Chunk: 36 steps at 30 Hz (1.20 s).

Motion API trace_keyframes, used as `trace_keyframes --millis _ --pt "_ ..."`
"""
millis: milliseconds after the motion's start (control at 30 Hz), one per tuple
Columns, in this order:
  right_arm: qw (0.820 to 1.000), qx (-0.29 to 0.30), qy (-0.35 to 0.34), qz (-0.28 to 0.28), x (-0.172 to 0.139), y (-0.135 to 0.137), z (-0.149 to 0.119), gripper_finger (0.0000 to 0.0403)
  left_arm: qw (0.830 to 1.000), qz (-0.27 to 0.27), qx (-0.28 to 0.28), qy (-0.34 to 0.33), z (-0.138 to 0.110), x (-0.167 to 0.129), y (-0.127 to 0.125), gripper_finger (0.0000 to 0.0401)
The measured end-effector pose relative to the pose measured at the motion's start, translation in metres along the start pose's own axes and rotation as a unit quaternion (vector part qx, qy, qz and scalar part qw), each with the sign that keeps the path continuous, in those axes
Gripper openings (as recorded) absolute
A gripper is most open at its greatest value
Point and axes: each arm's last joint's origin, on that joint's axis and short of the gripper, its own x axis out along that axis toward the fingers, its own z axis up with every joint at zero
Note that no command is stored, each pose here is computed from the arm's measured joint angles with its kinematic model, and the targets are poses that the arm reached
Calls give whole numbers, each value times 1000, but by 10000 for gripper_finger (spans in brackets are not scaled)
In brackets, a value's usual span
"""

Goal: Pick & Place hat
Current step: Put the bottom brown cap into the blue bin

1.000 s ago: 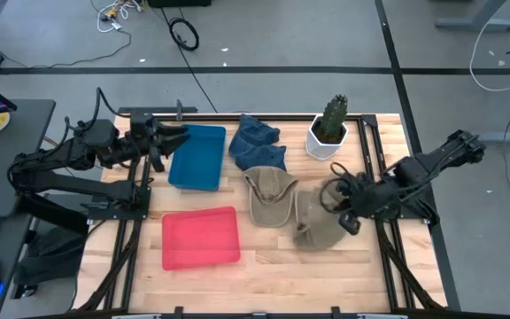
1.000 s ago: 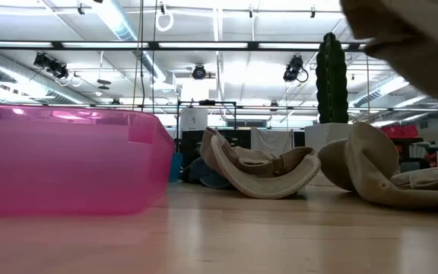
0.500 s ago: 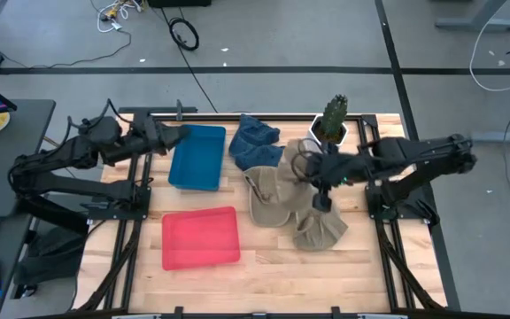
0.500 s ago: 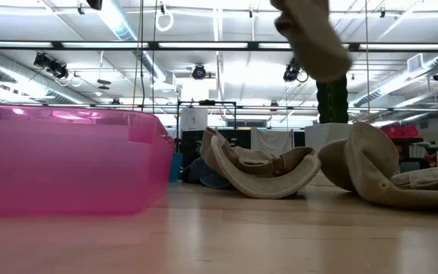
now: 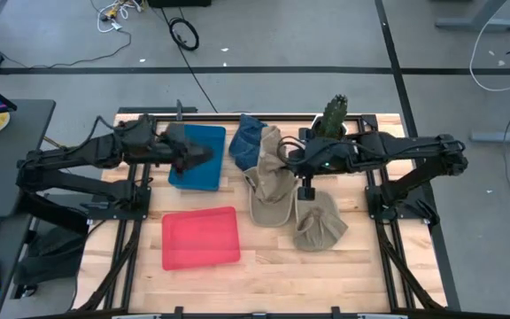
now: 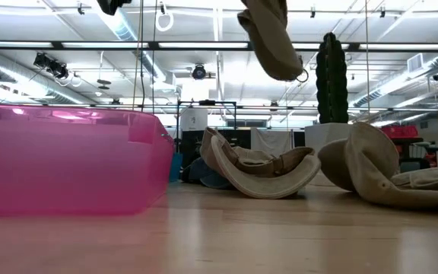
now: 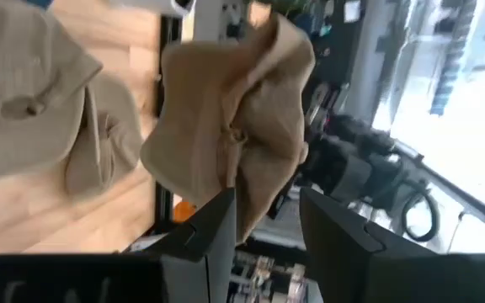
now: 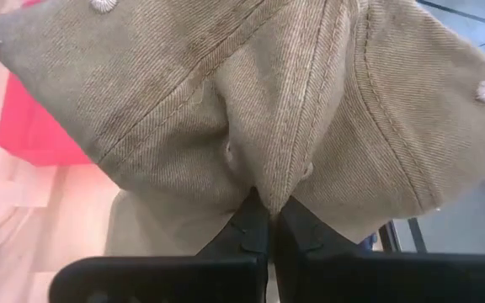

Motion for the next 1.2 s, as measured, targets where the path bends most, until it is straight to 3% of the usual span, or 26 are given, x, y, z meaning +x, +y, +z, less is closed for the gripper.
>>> trace_keyframes --millis 167,333,500,633,767,1200 --pt "1000 -7 13 8 17 4 2 0 999 -21 24 16 -1 15 -3 159" --pt "999 -6 -8 32 26 8 8 0 998 -26 31 53 -3 33 -1 221" --pt "999 -8 -22 35 31 9 11 0 996 6 23 81 -4 50 9 284" --pt "999 -8 -20 36 34 10 11 0 996 -8 22 83 -4 62 9 316" --pt "999 -7 -19 36 36 11 12 0 995 -35 24 86 -4 70 6 326" --pt "998 0 -23 50 43 14 14 0 992 -26 33 115 -5 89 15 321"
